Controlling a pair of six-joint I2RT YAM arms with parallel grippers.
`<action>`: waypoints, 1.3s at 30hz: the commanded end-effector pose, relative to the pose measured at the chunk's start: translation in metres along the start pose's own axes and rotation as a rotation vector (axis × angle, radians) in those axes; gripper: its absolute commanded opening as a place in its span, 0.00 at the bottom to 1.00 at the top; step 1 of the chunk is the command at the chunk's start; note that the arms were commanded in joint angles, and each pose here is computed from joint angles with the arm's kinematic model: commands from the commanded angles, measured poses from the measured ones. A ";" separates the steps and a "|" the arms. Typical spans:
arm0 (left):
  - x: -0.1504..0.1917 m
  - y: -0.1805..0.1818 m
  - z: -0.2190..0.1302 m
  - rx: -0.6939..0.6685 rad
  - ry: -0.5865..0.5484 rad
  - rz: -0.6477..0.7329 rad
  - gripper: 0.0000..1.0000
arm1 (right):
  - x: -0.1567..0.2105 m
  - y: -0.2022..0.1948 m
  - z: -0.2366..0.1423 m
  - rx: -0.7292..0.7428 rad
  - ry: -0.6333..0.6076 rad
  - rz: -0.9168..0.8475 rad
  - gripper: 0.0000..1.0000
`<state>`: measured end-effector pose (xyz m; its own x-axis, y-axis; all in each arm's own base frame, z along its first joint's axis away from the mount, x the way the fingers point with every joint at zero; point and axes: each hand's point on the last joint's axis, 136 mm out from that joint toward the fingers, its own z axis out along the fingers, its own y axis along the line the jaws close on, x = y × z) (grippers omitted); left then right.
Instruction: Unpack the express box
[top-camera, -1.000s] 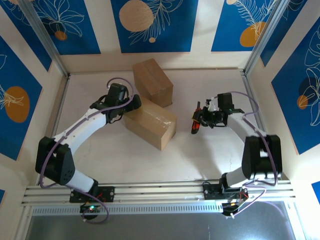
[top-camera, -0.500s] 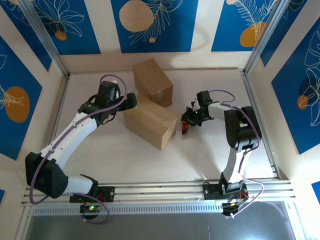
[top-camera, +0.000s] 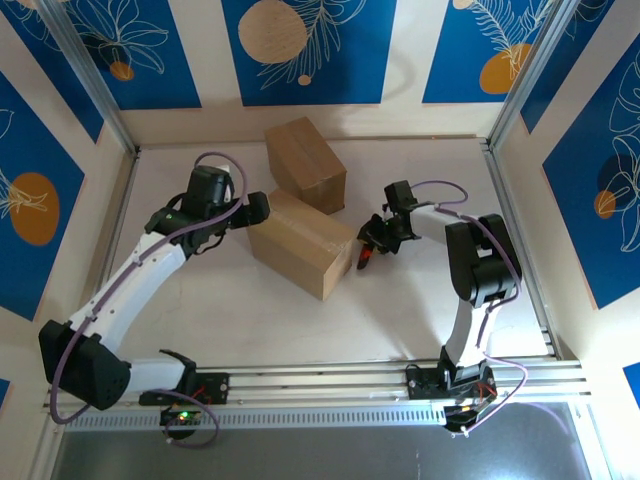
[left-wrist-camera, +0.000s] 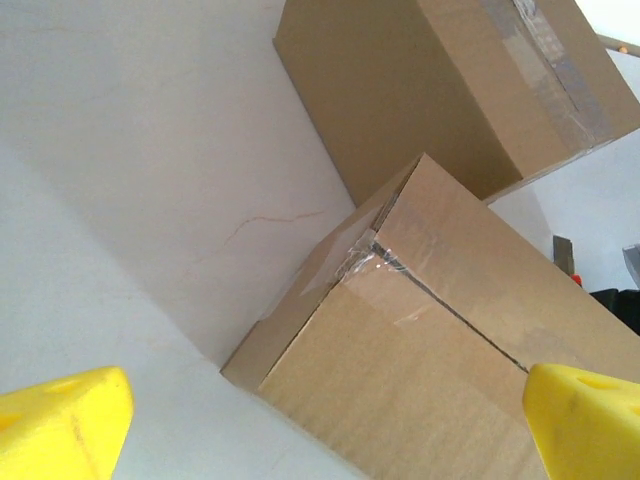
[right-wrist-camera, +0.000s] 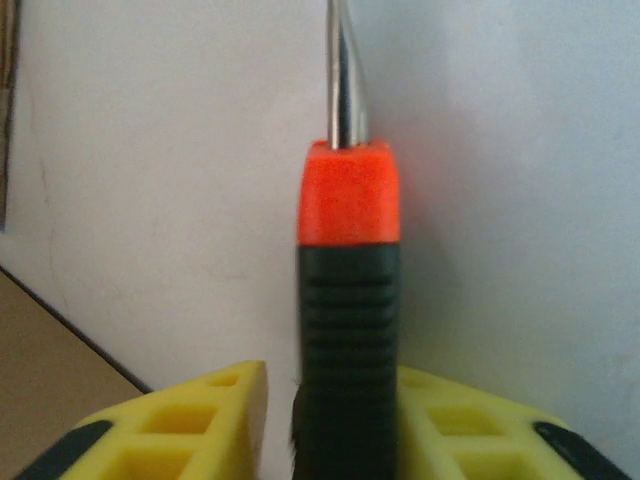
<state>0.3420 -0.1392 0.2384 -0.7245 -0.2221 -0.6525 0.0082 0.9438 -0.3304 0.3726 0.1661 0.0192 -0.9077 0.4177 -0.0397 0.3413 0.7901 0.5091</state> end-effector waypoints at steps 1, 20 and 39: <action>0.007 0.007 -0.012 -0.011 0.012 0.009 1.00 | 0.041 -0.064 0.007 0.223 0.076 0.141 0.42; 0.147 0.068 -0.003 -0.110 0.310 -0.189 0.92 | 0.052 0.095 -0.146 -0.112 -0.062 -0.459 0.99; 0.086 0.065 0.105 -0.128 0.246 -0.196 0.96 | 0.098 0.164 -0.074 -0.269 0.158 -0.522 0.99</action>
<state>0.3272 -0.1158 0.0729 -0.8686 -0.3560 -0.3448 -0.2660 0.9219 -0.2816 0.3479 0.2843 0.1542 -0.9680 -0.0658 -0.2421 -0.2061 0.7588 0.6179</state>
